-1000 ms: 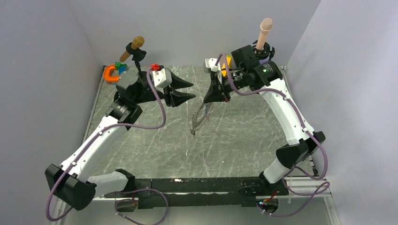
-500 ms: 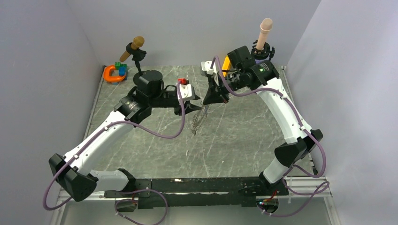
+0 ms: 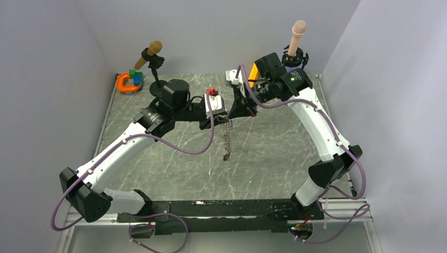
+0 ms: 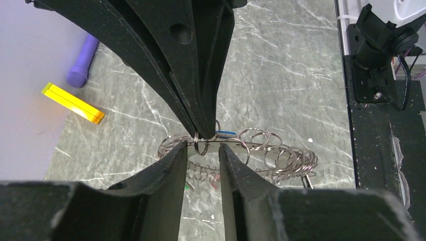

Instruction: Put the keys on the keyring

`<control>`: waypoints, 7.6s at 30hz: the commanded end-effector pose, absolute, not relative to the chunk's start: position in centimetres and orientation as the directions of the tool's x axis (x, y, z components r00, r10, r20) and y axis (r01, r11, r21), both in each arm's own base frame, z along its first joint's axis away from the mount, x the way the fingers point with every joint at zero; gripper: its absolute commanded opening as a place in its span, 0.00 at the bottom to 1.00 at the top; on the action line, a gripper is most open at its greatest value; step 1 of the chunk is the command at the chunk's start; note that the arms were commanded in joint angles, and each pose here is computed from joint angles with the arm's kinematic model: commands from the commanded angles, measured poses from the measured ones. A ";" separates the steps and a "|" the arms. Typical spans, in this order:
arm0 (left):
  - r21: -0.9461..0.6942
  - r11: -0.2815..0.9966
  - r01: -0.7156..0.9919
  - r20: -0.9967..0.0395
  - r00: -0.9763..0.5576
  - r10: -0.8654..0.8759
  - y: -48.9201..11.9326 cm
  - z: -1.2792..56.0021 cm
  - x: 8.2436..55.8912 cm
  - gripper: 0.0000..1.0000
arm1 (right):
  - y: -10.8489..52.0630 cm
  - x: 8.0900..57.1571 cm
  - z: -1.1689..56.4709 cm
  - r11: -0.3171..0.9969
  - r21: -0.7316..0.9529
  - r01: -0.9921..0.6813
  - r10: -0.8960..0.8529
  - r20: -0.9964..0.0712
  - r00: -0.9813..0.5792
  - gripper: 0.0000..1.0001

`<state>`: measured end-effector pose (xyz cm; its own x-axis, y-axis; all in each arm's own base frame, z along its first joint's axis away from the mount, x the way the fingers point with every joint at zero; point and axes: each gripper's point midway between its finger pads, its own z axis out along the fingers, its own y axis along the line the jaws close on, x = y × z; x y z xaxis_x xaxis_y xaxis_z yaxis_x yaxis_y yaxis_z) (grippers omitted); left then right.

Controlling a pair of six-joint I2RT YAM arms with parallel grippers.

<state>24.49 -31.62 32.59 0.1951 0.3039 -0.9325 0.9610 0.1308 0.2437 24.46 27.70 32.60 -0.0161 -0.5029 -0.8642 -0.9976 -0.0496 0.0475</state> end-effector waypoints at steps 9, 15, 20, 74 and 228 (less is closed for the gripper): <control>0.258 0.149 0.954 -0.941 0.214 0.261 -32.5 34.8 24.7 0.26 | 28.0 23.7 34.8 -0.086 -0.027 -0.996 -0.442 -0.895 0.062 0.00; 0.253 0.161 0.954 -0.942 0.205 0.264 -32.5 34.7 25.0 0.00 | 28.1 23.5 34.8 -0.091 -0.024 -0.996 -0.440 -0.896 0.062 0.00; 0.254 0.179 0.951 -0.943 0.202 0.265 -32.4 34.5 25.1 0.00 | 28.1 23.3 35.0 -0.096 -0.025 -0.995 -0.432 -0.900 0.065 0.00; -0.121 0.232 0.965 -0.776 0.054 -0.629 -29.7 41.8 24.0 0.00 | 26.6 25.4 40.1 0.022 0.154 -0.988 -0.179 -0.972 -0.155 0.36; -0.451 0.707 0.545 -0.780 -0.625 -0.016 -26.0 13.3 44.2 0.00 | 16.3 24.8 30.0 0.344 0.048 -0.938 -0.209 -0.970 -0.127 0.61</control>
<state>42.18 -30.33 17.41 -0.5962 -0.0125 -0.8027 0.6616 0.5588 -0.5001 24.80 16.21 28.84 -0.1992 -0.2287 -0.9529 -0.9268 0.3599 0.1074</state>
